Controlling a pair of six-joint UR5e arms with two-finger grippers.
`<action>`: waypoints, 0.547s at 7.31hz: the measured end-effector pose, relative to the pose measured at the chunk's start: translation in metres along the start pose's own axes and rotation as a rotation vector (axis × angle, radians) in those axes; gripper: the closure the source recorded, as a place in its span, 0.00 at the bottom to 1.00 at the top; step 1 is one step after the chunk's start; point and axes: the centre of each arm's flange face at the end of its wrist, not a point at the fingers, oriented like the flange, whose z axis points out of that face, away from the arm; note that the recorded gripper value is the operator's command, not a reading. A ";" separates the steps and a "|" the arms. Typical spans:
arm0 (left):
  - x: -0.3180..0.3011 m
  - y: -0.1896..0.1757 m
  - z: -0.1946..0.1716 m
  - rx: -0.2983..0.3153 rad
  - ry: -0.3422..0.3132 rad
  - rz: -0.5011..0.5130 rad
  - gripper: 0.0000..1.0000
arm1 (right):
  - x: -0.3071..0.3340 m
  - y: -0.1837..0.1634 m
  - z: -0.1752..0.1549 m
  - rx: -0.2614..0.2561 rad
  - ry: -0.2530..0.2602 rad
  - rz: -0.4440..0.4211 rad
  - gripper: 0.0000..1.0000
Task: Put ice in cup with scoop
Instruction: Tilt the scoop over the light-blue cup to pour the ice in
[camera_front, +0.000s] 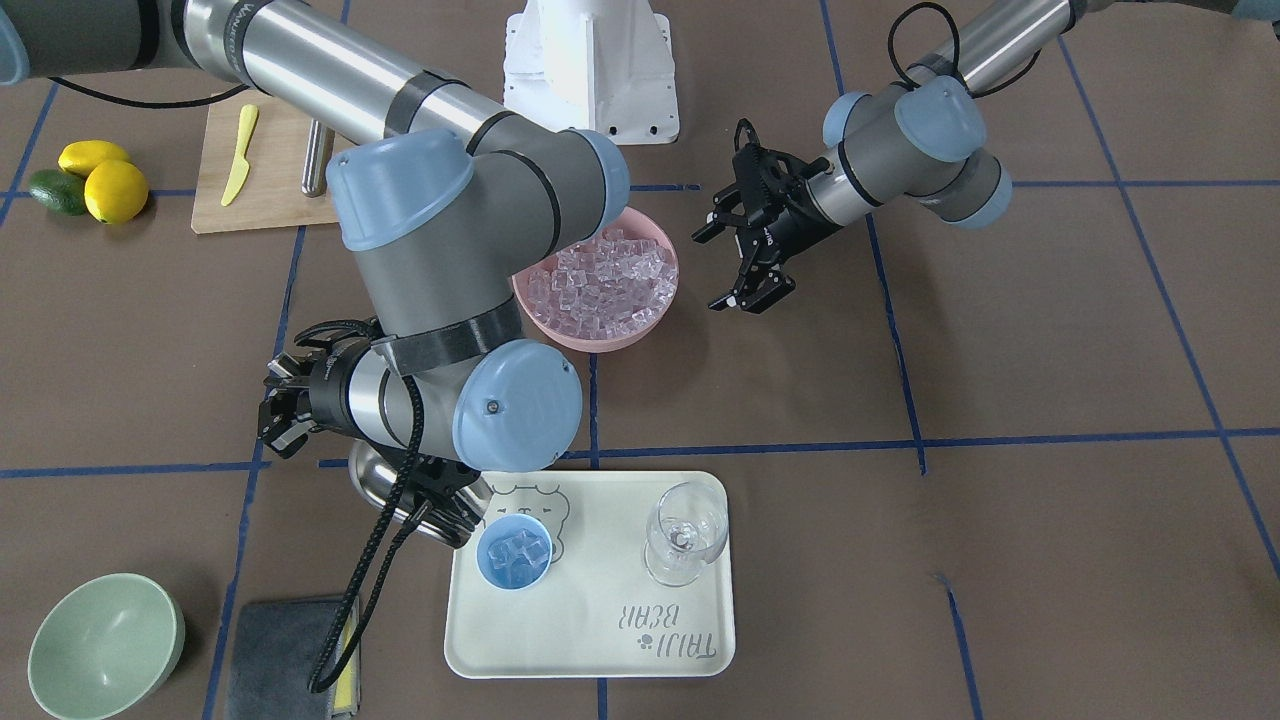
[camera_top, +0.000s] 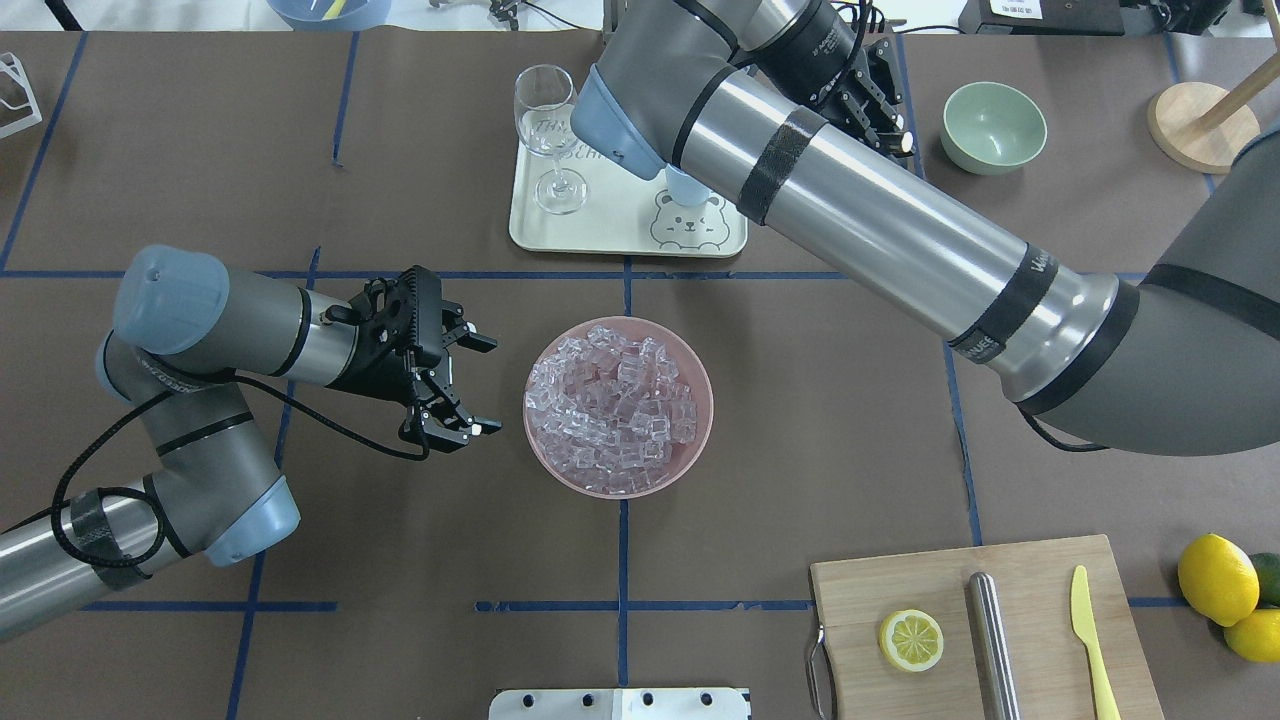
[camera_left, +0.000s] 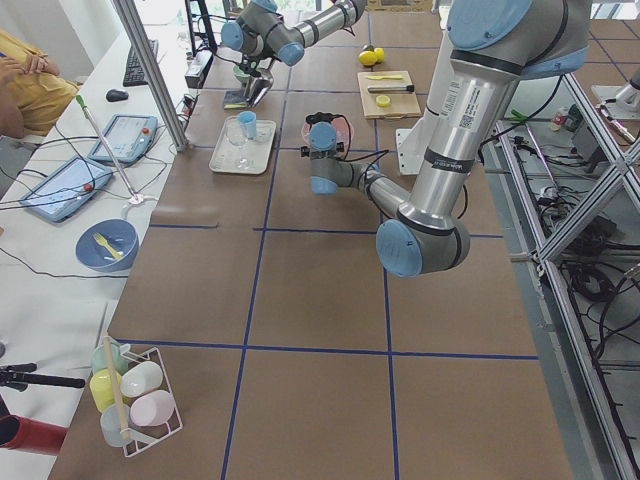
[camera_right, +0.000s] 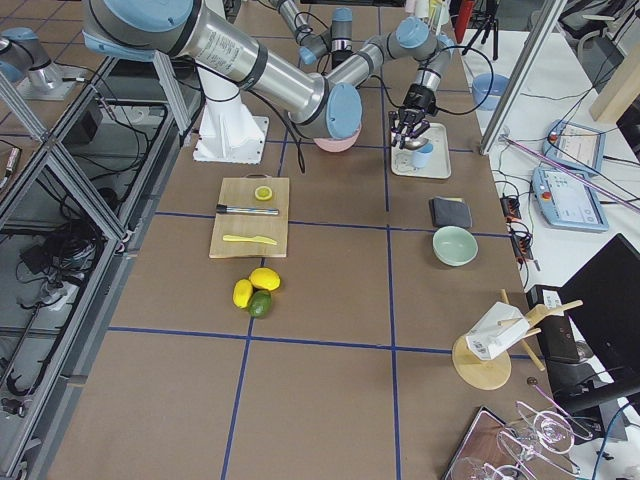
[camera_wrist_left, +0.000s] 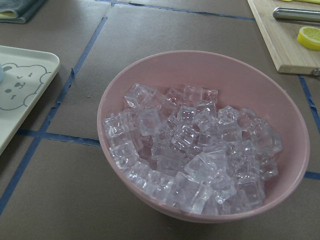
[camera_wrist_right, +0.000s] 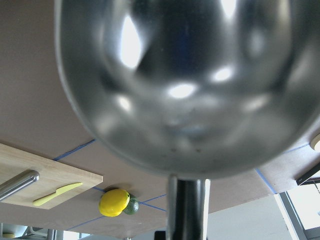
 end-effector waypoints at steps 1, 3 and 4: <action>0.000 0.000 0.000 0.001 0.000 0.000 0.00 | 0.000 0.001 -0.001 0.000 0.004 -0.009 1.00; -0.001 -0.001 -0.002 0.003 0.000 0.001 0.00 | 0.002 0.003 -0.003 0.000 0.011 -0.026 1.00; -0.001 -0.001 -0.002 0.004 0.000 0.002 0.00 | 0.004 0.004 -0.004 0.004 0.011 -0.027 1.00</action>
